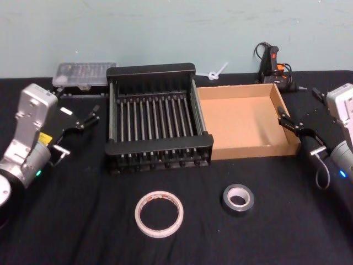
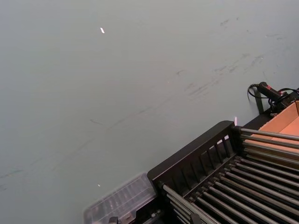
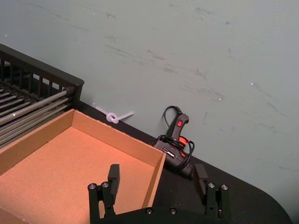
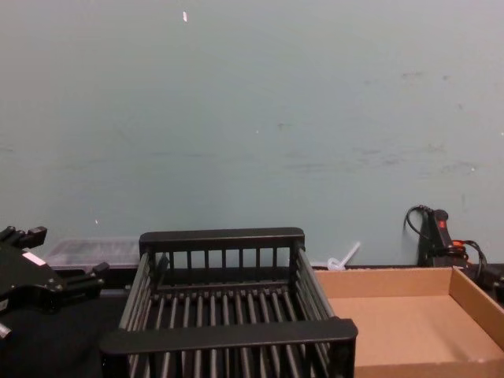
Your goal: Pick up the white tape and place it into the black box , Pick up the silver tape and place it into the brown box.
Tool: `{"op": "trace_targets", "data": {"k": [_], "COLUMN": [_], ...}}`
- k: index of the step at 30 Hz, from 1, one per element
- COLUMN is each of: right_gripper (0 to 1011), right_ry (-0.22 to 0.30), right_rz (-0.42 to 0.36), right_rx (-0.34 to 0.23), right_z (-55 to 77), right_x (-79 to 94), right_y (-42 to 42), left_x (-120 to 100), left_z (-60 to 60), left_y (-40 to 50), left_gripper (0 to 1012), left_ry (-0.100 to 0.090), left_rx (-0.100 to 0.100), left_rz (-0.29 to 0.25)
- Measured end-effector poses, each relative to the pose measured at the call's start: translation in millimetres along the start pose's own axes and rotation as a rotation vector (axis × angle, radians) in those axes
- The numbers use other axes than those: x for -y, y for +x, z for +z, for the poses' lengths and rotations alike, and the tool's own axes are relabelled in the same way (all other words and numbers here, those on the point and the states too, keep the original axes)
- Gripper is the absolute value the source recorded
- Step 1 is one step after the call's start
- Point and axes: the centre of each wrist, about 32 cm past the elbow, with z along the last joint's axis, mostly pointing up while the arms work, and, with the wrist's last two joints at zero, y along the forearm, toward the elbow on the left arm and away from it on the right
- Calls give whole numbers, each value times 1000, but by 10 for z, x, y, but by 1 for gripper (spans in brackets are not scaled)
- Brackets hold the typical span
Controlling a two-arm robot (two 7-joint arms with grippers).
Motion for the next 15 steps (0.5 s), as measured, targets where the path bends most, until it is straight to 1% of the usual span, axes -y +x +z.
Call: {"op": "trace_targets", "data": {"k": [15], "right_gripper": [1002], "right_ry": [0], "right_rz": [0], "right_rx": [0], "right_z": [0], "right_x": [0], "right_y": [0], "left_x": [0], "left_z": [0], "left_y": [0], "left_gripper": [1001], "left_ry": [0], "left_rx": [0], "left_rz": [0]}}
